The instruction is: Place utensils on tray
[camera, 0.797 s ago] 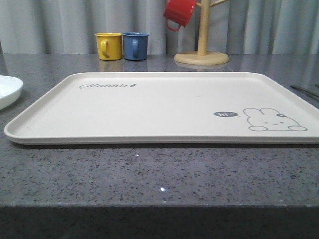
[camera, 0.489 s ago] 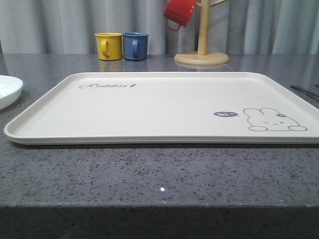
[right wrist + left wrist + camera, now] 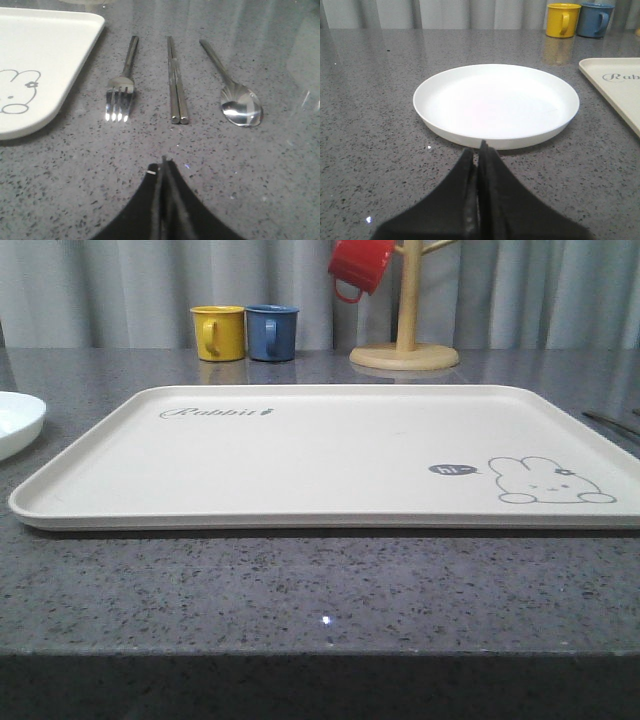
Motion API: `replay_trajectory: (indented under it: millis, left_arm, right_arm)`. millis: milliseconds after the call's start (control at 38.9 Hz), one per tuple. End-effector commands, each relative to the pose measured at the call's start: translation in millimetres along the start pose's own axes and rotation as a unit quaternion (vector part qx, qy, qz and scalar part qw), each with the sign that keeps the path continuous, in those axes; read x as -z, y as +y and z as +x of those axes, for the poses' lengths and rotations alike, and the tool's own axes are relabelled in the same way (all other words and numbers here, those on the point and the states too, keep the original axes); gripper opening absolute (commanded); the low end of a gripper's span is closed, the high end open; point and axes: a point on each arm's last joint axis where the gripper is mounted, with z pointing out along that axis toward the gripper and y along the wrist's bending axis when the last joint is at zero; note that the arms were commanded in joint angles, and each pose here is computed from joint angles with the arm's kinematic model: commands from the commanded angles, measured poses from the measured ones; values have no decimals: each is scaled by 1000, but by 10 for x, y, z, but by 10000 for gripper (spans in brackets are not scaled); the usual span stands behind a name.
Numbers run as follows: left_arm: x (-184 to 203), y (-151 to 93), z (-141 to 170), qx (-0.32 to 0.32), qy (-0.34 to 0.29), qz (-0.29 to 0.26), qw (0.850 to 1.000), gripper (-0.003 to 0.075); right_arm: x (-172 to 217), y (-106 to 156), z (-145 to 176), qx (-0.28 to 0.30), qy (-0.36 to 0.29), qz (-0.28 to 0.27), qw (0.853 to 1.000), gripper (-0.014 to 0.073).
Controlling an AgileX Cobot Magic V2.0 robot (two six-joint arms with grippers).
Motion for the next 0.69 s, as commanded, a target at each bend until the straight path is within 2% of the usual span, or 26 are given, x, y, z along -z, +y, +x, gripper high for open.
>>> replay_trajectory:
  millis: [0,463,669]
  left_arm:
    - [16,5,-64,9,-48,-3,999,-18]
    - [17,6,-74,8,-54,-3,999,-18]
    - [40,15,-203,8,-125,-8,992,-18]
  right_arm:
    - [19,-5,-86,4,-50,4,999,-62]
    - [31,-6,-169,5,-95,5,995,-62]
    - [37,-6,-195,4,-109,5,994,-62]
